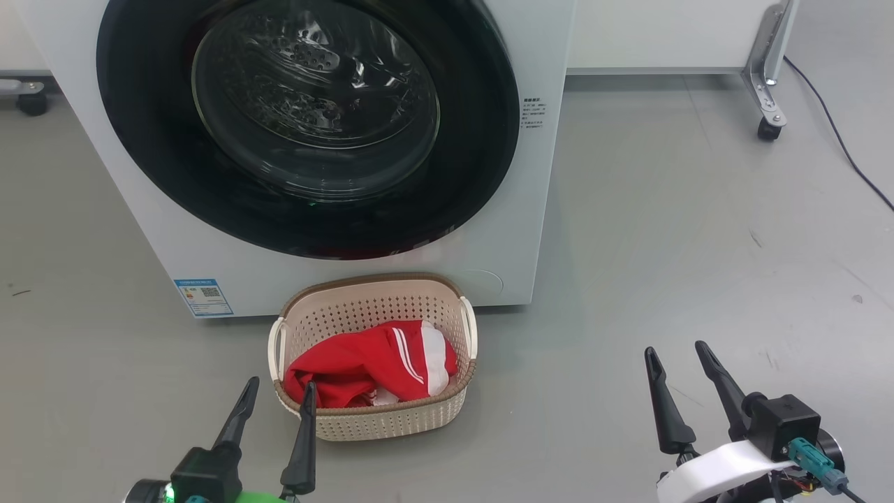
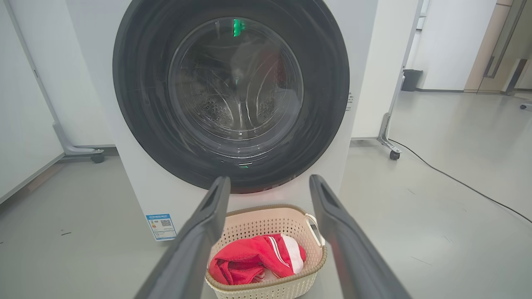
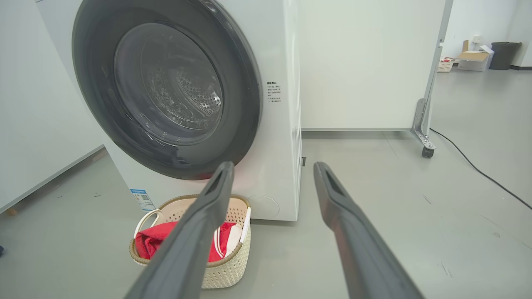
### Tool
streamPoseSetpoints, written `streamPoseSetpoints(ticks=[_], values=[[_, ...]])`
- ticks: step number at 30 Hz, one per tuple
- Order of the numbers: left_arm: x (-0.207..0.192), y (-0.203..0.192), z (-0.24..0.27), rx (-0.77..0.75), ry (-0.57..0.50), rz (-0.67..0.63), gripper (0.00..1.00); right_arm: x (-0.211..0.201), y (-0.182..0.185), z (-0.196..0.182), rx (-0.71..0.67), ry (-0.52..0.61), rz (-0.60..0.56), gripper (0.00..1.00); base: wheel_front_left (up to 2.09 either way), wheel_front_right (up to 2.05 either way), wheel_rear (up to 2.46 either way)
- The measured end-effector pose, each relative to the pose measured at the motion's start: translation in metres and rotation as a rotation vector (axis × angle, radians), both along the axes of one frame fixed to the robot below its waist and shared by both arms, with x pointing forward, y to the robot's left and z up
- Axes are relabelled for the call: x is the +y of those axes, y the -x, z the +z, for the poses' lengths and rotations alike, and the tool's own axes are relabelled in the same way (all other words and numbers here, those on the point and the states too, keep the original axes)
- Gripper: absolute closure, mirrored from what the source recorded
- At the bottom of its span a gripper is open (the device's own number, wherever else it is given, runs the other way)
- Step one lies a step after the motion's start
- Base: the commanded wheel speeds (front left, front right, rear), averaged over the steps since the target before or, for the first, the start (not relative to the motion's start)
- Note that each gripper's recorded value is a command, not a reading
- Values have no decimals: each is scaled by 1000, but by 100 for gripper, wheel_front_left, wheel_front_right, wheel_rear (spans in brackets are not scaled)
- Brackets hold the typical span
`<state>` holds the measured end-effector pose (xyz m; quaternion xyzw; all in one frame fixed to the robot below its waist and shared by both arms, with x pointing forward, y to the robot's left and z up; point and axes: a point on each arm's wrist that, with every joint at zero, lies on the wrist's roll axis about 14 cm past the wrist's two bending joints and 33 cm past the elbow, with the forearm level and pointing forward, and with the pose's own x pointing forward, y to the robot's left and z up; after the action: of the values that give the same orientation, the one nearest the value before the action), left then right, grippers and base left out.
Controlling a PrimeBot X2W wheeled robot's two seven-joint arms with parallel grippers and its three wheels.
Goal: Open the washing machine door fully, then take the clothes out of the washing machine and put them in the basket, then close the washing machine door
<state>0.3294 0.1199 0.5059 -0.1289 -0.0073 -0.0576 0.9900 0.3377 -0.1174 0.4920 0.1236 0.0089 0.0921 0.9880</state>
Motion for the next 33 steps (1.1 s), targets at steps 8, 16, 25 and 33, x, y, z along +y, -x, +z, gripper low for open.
streamPoseSetpoints(ticks=[8,16,25,33], values=[[0,0,0,0,4,1,0,-1,3,-3,9,2,2,0,0,0,0],[-1,0,0,6,4,0,0,1,2,1,-3,-3,6,0,0,0,0],[-1,0,1,4,6,-2,100,0,2,3,-8,-1,8,100,0,0,0],[-4,8,-19,67,10,-7,100,3,11,-17,63,-18,3,100,0,0,0]])
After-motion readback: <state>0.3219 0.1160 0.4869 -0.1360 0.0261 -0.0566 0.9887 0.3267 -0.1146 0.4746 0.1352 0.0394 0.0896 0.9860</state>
